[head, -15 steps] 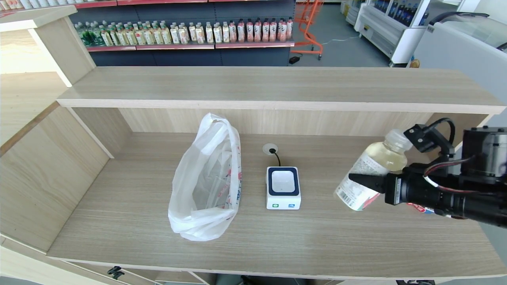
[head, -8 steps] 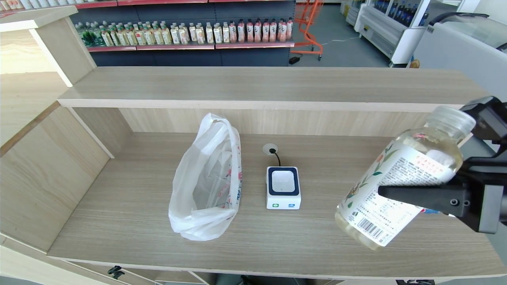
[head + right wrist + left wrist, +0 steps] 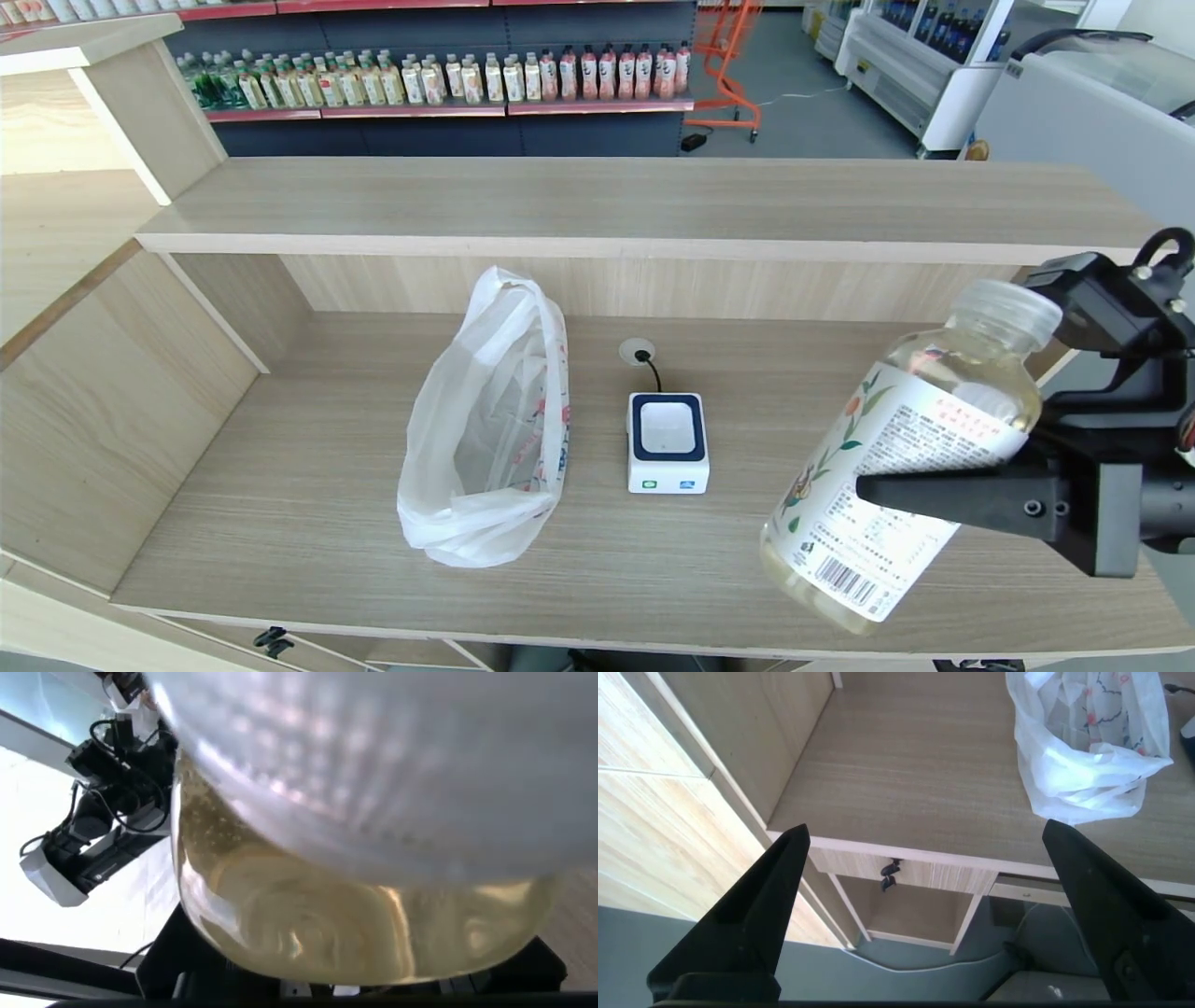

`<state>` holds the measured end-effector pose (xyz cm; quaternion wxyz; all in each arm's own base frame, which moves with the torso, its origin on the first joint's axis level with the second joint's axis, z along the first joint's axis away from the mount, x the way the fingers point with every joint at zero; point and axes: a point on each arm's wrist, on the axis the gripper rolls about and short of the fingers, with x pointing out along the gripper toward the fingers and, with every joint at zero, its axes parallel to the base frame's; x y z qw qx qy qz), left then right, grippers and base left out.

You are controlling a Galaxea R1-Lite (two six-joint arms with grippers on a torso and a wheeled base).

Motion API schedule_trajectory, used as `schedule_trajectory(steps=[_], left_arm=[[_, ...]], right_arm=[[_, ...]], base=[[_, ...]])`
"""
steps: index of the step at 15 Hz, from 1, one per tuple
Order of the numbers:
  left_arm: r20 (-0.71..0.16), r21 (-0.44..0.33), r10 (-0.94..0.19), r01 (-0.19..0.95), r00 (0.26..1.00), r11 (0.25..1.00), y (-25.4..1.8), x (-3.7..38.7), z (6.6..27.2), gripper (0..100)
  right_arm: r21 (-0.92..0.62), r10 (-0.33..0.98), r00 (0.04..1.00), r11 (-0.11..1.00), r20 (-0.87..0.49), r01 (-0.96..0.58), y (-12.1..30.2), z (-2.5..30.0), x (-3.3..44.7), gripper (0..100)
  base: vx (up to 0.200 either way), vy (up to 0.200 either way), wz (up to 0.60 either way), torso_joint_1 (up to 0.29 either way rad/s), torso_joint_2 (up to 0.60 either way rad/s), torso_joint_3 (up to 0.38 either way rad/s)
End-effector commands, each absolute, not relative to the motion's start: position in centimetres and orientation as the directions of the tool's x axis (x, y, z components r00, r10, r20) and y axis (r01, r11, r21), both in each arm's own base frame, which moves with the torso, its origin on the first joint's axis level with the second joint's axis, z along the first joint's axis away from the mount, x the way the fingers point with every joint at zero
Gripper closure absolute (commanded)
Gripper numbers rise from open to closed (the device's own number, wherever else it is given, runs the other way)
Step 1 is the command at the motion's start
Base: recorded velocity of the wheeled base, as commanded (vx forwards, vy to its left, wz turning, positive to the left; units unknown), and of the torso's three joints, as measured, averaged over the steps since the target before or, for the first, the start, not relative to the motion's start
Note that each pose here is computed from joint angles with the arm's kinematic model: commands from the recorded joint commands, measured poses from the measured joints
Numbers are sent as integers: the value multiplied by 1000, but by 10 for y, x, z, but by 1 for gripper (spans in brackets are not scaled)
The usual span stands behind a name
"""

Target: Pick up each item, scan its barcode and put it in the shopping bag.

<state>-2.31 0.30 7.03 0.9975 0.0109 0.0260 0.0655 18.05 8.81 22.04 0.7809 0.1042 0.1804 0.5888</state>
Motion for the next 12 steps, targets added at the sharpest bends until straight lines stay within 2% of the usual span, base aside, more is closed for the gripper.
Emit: schedule_trajectory(steps=[1, 4, 12], left_arm=[[-50, 25, 132, -130, 990, 991, 3, -23, 70, 0], [-50, 25, 132, -130, 990, 991, 3, -23, 70, 0], [-50, 27, 132, -130, 990, 991, 3, -23, 70, 0]], right_arm=[[389, 962, 216, 266, -169, -882, 94, 217, 183, 100], [375, 972, 179, 226, -155, -899, 106, 226, 190, 100], [393, 973, 154, 211, -172, -895, 115, 219, 197, 100]], base=[[0, 0, 0, 0, 0, 0], [0, 0, 0, 0, 0, 0], [0, 0, 0, 0, 0, 0]])
